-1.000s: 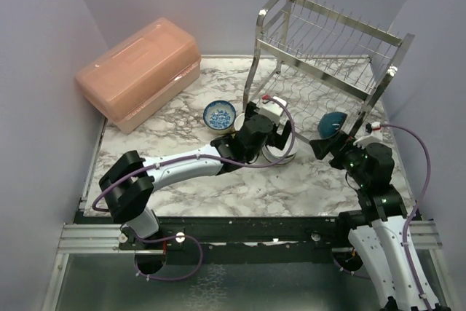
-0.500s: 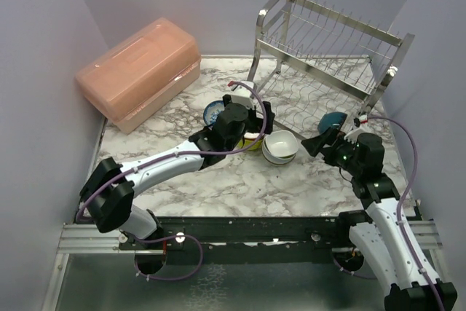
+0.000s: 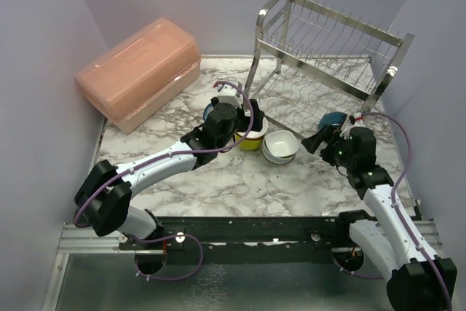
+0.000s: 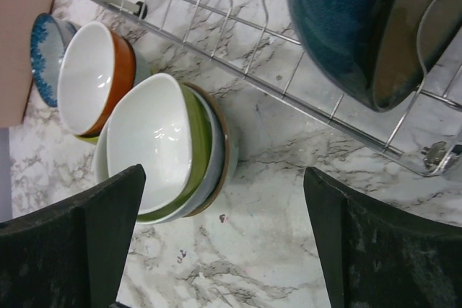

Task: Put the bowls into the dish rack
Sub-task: Pick up the bowl from the center of the board.

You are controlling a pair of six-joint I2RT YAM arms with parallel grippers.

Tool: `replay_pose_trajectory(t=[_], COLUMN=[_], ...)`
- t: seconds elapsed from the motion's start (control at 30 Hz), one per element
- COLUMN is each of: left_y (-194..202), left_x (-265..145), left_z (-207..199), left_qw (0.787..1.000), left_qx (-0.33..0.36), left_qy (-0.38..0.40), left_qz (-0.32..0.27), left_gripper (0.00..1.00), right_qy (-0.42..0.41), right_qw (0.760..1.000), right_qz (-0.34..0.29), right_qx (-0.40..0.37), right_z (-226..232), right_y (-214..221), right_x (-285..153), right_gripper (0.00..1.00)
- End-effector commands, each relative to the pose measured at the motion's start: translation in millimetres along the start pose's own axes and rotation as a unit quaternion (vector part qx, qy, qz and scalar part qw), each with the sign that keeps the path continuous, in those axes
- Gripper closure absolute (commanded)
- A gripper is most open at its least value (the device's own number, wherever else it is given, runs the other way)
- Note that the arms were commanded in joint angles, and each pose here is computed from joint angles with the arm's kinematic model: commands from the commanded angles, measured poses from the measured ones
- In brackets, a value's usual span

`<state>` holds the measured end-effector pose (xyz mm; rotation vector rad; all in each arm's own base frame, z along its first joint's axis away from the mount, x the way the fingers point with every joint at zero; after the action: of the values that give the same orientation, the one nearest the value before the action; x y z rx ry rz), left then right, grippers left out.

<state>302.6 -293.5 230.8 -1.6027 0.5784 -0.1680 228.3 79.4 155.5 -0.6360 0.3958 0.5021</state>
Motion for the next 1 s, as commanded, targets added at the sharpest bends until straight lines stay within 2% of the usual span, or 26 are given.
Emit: replay_pose_trajectory(t=[0.0,0.23,0.57,0.73,0.97], left_y=[-11,-12,-11,-12,-12], left_x=[-7,-10,-12,-12,-12], left_z=[0,8,13,14,15], left_qw=[1.000,1.000,1.000,0.999,1.000], left_qx=[-0.015,-0.017,-0.019,-0.020,-0.021], left_qy=[0.012,-0.001,-0.006,-0.006,-0.005], left_qz=[-0.018,-0.023,-0.022,-0.024,-0.023], left_gripper=[0.01,0.01,0.01,0.01,0.01], right_qy=[0.035,0.065,0.068,0.026,-0.056], right_qw=[0.998,0.994,0.993,0.997,0.997], right_qz=[-0.051,-0.069,-0.058,-0.034,0.039], right_qx=[-0.023,-0.047,-0.076,-0.072,-0.026], right_z=[-1,-1,-1,10,23], right_y=[-22,-39,-42,-35,-5], right_x=[4,10,14,12,14], right_gripper=[0.05,0.04,0.04,0.04,0.05])
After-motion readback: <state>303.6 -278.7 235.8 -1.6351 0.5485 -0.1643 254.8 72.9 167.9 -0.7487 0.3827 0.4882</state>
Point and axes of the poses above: each gripper's point midway between its finger pads, its own x axis out along the fingers, its own z axis along the line the jaws close on, y = z × x, the point moved 4 cm from there along -x, back along the fingers, and after that the axes turned 15 degrees about x, right-handed, at the moved point
